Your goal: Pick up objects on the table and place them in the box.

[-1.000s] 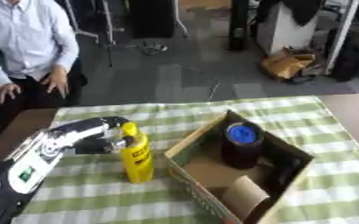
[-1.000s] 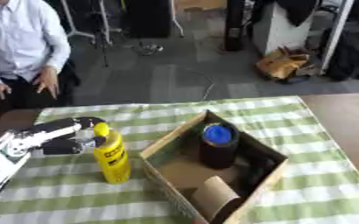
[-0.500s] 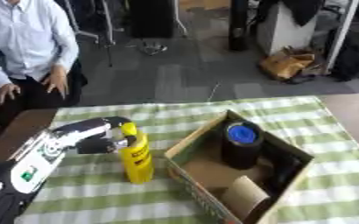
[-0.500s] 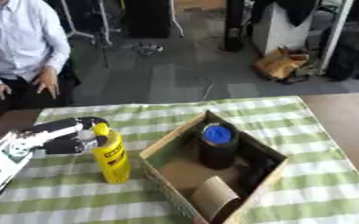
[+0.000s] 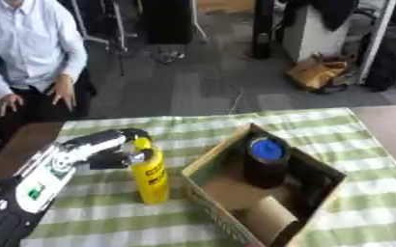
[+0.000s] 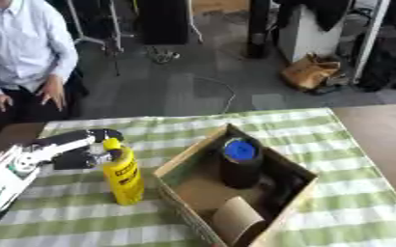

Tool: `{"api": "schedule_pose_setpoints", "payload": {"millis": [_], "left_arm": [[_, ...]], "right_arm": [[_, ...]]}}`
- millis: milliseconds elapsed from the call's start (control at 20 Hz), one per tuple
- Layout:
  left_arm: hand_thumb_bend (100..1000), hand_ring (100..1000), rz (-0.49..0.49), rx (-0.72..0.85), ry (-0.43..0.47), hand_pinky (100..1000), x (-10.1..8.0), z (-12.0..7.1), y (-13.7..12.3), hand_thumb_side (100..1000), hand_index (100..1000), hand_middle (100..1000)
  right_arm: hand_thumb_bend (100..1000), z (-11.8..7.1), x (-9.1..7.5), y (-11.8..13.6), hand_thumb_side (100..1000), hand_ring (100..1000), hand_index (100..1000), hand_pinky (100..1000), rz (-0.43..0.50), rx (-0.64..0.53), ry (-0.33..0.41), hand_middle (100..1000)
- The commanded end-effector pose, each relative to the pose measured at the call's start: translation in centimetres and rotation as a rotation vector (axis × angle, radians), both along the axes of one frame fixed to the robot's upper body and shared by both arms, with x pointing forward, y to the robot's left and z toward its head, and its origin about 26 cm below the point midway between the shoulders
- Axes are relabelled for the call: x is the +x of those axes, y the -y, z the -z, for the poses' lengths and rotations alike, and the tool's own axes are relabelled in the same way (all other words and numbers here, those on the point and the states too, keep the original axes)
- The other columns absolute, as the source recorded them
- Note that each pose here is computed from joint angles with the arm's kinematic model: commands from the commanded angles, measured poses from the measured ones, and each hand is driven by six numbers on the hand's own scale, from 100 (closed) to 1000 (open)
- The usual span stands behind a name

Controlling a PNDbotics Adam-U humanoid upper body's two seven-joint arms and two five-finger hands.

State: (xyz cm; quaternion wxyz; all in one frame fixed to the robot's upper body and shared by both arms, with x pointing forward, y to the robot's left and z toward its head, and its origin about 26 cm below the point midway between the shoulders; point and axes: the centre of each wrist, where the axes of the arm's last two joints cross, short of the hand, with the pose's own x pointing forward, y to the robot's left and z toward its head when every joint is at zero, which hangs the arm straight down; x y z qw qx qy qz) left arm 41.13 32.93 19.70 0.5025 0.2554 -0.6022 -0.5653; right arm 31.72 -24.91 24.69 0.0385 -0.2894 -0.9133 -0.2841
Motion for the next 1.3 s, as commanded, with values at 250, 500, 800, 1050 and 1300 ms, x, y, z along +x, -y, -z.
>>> {"api": "schedule_pose_setpoints", "payload": {"millis": [250,500,800,1050,1300], "left_arm": [[244,1000,-0.012,0.021,0.026,1000,0.1,-1.1,-0.4,1000,1000,1000],[239,1000,-0.024,0.024,0.017,1000,0.1,-0.9,-0.6,1000,1000,1000],[203,1000,-0.030,0.030,0.000,1000,0.1,-0.3,-0.9,1000,1000,1000],[100,992,-0.030,0.011,0.029,1000,0.0,-0.3,-0.8,1000,1000,1000],[100,803,-0.044,-0.030,0.065,937,-0.1,-0.1,-0.7,1000,1000,960]], "right_arm": [[100,-0.8,-0.3,-0.1,988,733,590,793,-0.011,0.003,0.057,680],[100,-0.8,-0.3,-0.1,994,733,589,793,-0.013,0.004,0.060,680],[100,-0.9,-0.3,-0.1,995,733,589,792,-0.014,0.003,0.066,680],[100,-0.9,-0.3,-0.1,981,733,588,792,-0.014,0.003,0.066,680],[100,-0.9,-0.3,-0.1,976,733,588,793,-0.013,0.004,0.066,680]]}}
